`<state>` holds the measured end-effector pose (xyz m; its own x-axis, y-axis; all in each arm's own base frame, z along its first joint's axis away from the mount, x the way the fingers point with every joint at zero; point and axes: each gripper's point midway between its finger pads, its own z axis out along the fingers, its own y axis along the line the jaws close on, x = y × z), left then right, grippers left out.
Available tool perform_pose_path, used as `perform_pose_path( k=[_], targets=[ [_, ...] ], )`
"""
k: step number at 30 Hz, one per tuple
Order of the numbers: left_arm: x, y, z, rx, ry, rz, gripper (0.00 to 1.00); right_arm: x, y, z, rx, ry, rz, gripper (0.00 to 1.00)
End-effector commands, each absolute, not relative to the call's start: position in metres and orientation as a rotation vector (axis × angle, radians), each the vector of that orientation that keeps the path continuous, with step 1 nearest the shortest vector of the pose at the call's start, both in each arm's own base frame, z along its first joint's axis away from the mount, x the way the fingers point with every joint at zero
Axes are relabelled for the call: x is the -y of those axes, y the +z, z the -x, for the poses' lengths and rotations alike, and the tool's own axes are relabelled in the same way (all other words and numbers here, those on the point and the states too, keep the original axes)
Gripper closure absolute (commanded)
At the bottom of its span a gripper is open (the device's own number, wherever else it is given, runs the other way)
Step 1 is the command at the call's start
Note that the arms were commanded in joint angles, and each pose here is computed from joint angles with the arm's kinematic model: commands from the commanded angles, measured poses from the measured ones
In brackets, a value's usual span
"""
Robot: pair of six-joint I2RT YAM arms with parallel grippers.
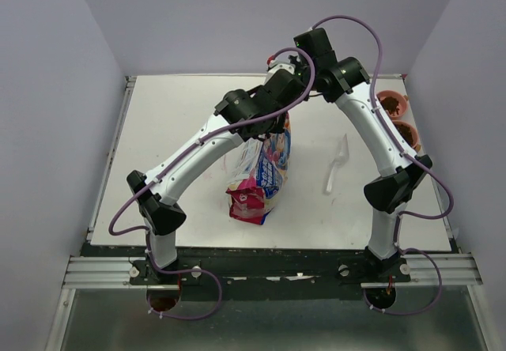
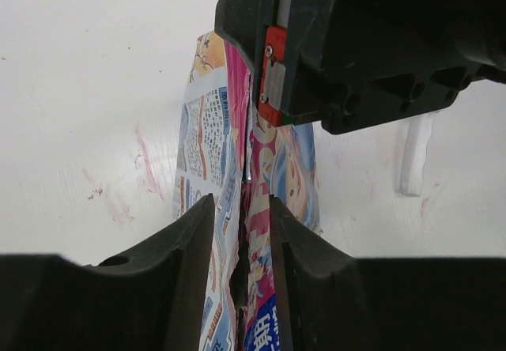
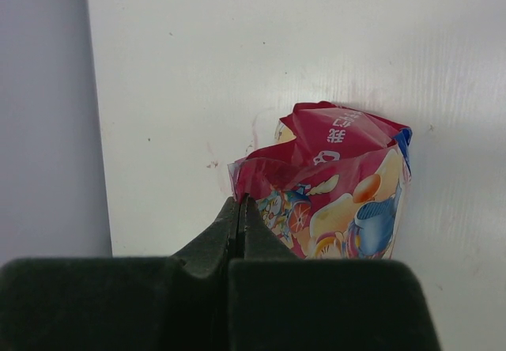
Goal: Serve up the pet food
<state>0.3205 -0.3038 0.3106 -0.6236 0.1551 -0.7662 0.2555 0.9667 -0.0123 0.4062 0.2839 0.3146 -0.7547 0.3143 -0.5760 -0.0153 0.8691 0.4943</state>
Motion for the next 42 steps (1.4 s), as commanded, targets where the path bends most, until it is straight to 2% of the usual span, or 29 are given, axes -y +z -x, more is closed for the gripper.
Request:
perform_pose_path(
  k=[1, 4, 6, 7, 15, 16, 18, 19, 22, 23, 25, 32, 36, 42],
  targets=[
    [0.297, 0.31, -0.321, -2.255, -0.117, -0.277, 0.62, -0.289, 0.33, -0.402, -2.315, 0.679, -0.202, 0.99],
    [0.301, 0.31, -0.325, -2.235, -0.118, -0.292, 0.76, -0.289, 0.331, -0.402, -2.315, 0.684, -0.205, 0.99],
    [0.3, 0.308, -0.329, -2.23, -0.09, -0.305, 0.97, -0.289, 0.332, -0.402, -2.313, 0.685, -0.207, 1.0],
    [0.299, 0.308, -0.329, -2.232, -0.081, -0.306, 1.0, -0.288, 0.333, -0.403, -2.311, 0.682, -0.205, 1.0],
    [0.296, 0.32, -0.32, -2.203, -0.117, -0.303, 1.0, -0.288, 0.334, -0.403, -2.306, 0.681, -0.202, 0.99],
    [0.295, 0.321, -0.319, -2.208, -0.122, -0.301, 0.98, -0.288, 0.335, -0.403, -2.303, 0.683, -0.197, 0.99],
    [0.292, 0.322, -0.315, -2.218, -0.132, -0.285, 0.74, -0.287, 0.335, -0.403, -2.304, 0.681, -0.198, 1.0],
    [0.29, 0.322, -0.313, -2.221, -0.137, -0.278, 0.66, -0.288, 0.335, -0.402, -2.305, 0.682, -0.198, 1.0],
    [0.284, 0.332, -0.304, -2.209, -0.192, -0.252, 0.5, -0.289, 0.333, -0.402, -2.307, 0.69, -0.193, 0.99],
    [0.283, 0.336, -0.301, -2.204, -0.214, -0.245, 0.38, -0.289, 0.333, -0.402, -2.305, 0.689, -0.194, 0.99],
    [0.279, 0.345, -0.294, -2.194, -0.256, -0.24, 0.29, -0.288, 0.335, -0.402, -2.298, 0.691, -0.188, 0.98],
    [0.262, 0.382, -0.265, -2.14, -0.439, -0.194, 0.21, -0.286, 0.338, -0.401, -2.286, 0.683, -0.163, 0.82],
    [0.247, 0.39, -0.252, -2.133, -0.511, -0.145, 0.2, -0.284, 0.342, -0.399, -2.278, 0.674, -0.145, 0.65],
    [0.222, 0.397, -0.237, -2.111, -0.562, -0.064, 0.19, -0.275, 0.361, -0.398, -2.23, 0.642, -0.11, 0.36]
  ],
)
